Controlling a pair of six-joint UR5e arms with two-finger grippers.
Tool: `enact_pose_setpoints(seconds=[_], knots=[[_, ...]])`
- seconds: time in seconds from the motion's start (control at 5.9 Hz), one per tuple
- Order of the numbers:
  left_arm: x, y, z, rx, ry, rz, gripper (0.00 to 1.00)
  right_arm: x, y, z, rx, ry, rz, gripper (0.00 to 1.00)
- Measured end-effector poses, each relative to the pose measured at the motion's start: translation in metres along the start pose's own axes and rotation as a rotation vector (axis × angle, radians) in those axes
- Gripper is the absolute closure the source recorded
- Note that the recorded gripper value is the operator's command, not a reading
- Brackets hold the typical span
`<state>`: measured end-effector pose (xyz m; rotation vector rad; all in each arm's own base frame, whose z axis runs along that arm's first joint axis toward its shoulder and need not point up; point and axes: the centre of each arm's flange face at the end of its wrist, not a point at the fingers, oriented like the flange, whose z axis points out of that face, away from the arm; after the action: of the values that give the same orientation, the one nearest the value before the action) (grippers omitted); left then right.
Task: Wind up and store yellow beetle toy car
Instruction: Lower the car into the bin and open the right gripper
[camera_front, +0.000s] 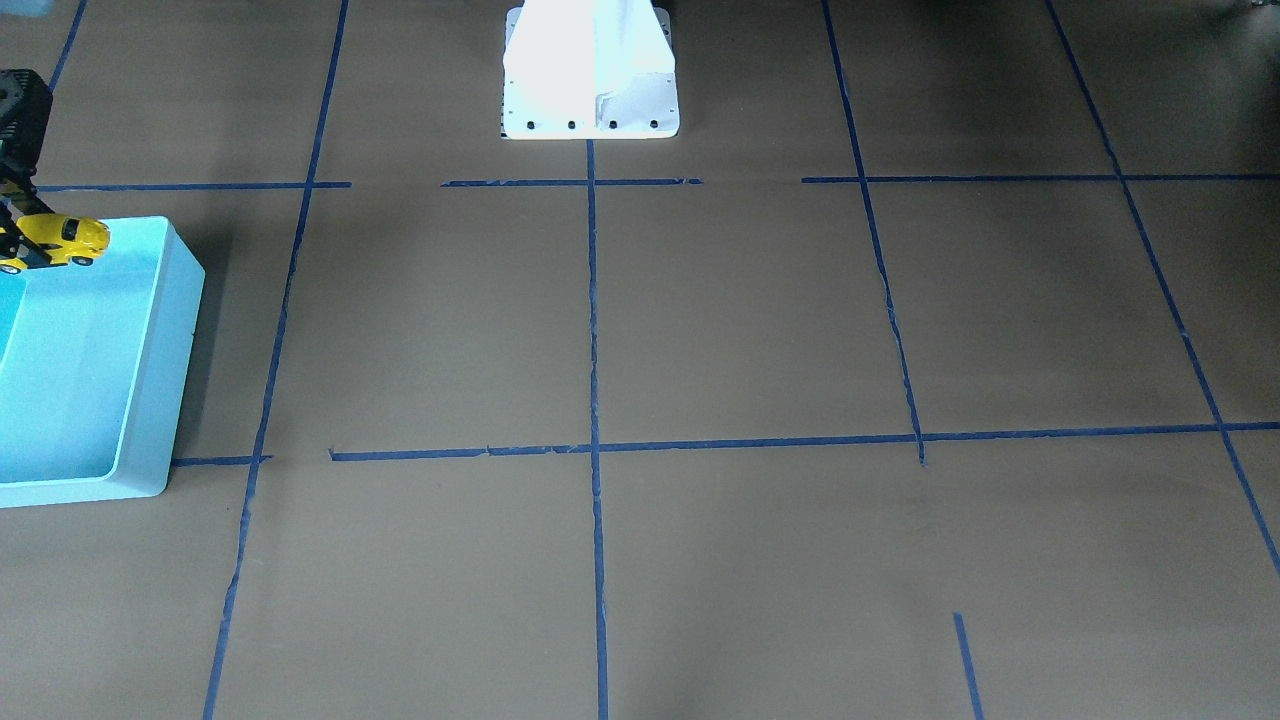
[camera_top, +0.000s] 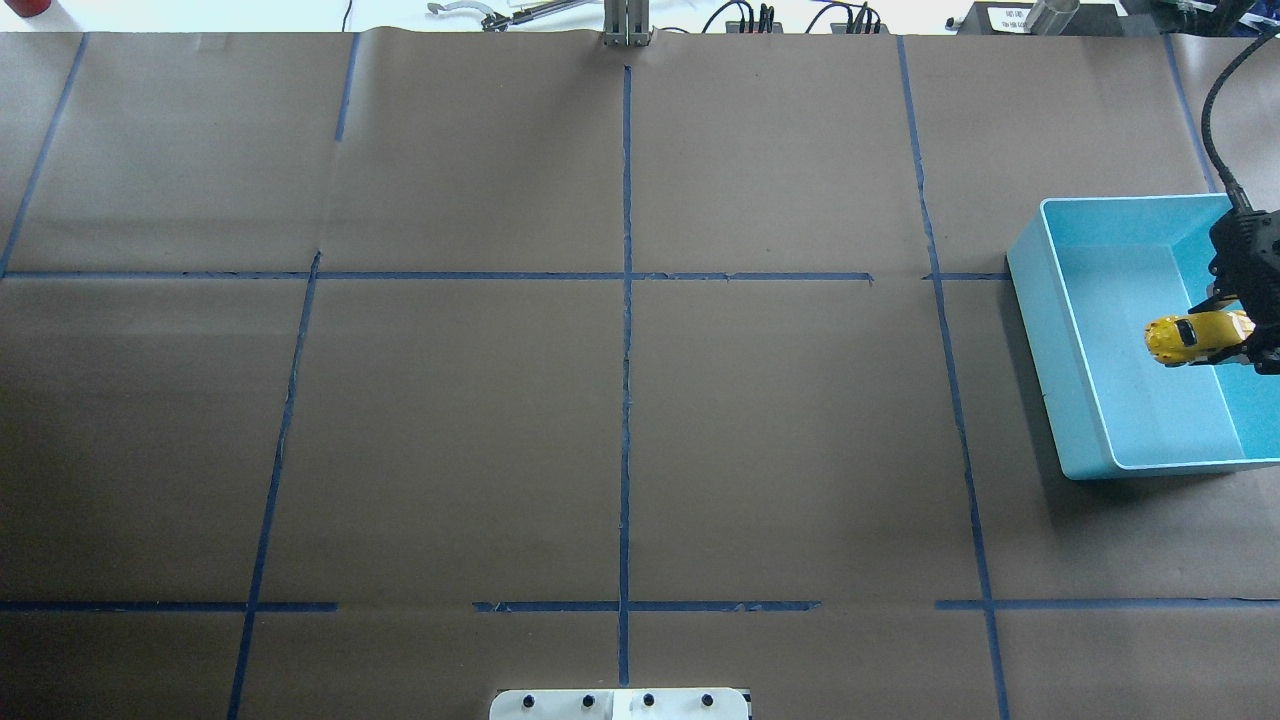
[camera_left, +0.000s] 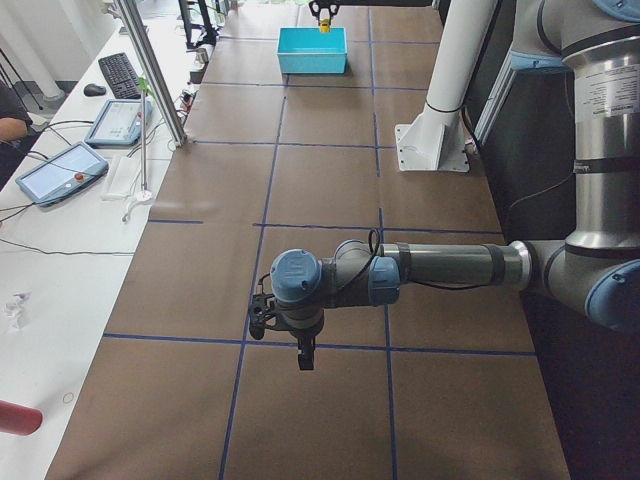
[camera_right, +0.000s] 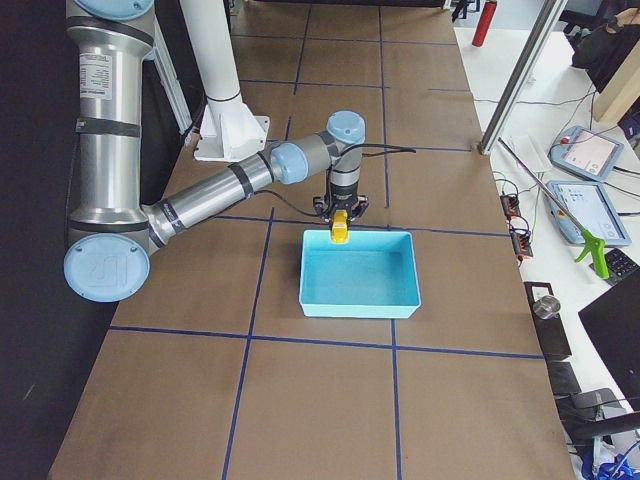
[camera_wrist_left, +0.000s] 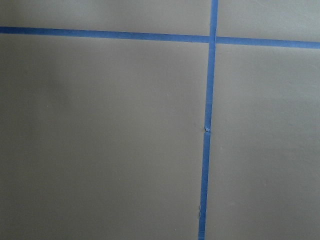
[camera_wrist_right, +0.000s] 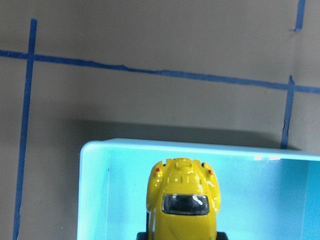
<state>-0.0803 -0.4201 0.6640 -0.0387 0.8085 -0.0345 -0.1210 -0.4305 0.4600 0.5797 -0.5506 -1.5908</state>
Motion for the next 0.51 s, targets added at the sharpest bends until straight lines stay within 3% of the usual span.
enact_pose_setpoints(seconds=[0.17,0.51], knots=[[0.0,0.0,0.0,0.0,0.0,0.0,0.0,0.003,0.019,0.021,-0.029,-0.023,0.016,1.0],[0.0,0.0,0.0,0.0,0.0,0.001,0.0,0.023,0.045,0.081,-0.016,0.033,0.023,1.0]])
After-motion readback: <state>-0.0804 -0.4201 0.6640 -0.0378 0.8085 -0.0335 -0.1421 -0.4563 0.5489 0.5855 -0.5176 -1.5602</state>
